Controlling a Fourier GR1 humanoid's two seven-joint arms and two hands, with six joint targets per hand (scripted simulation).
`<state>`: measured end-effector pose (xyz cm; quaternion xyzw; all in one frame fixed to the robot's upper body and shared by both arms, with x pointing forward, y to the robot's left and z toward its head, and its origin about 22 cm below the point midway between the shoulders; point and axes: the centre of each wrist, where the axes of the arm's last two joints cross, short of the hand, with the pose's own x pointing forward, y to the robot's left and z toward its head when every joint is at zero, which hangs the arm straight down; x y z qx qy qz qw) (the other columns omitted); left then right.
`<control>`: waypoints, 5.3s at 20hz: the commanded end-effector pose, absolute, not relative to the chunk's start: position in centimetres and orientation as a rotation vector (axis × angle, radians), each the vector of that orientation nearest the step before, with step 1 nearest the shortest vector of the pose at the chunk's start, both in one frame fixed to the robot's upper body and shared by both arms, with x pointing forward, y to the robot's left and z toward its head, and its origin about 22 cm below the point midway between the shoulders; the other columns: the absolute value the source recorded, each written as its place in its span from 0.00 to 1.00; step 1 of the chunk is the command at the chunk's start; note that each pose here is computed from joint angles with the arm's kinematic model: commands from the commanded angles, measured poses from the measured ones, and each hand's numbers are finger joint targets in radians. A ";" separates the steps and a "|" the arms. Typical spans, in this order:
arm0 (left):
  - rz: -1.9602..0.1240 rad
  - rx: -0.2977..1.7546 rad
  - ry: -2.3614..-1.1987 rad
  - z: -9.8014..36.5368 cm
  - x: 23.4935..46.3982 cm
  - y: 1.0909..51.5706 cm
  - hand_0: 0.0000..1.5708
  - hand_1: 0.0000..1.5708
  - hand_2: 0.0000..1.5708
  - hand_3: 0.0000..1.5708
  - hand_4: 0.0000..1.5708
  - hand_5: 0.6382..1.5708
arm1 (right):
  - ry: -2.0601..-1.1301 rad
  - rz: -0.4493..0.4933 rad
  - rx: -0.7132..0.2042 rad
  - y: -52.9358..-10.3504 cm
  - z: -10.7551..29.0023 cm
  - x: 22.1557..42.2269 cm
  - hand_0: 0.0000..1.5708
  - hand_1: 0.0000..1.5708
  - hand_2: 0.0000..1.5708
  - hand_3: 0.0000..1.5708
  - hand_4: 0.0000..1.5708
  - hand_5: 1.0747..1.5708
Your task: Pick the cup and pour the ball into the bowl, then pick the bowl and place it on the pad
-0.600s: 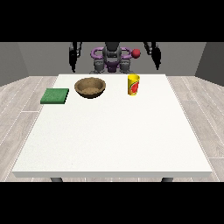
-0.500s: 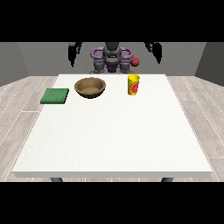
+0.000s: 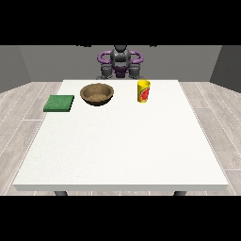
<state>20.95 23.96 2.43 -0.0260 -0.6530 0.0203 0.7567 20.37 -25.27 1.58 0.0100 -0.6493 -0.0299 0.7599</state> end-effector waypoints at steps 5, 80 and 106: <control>0.084 -0.060 -1.480 6.6 17.9 23.2 0.00 0.00 0.00 0.00 0.00 0.98 | -1.429 -0.131 0.083 -25.0 6.8 17.3 0.00 0.00 0.00 0.00 0.32 1.00; -1.214 1.271 -1.422 -0.2 38.6 8.3 0.50 0.50 1.00 0.79 0.69 1.00 | -1.572 -0.083 0.066 -42.9 -0.8 23.1 0.00 0.00 0.00 0.00 0.41 0.99; -0.884 1.085 -1.564 2.6 35.2 9.4 0.65 0.65 0.98 0.78 0.78 0.99 | -1.540 -0.116 0.085 -40.5 -1.4 25.6 0.00 0.00 0.00 0.00 0.45 1.00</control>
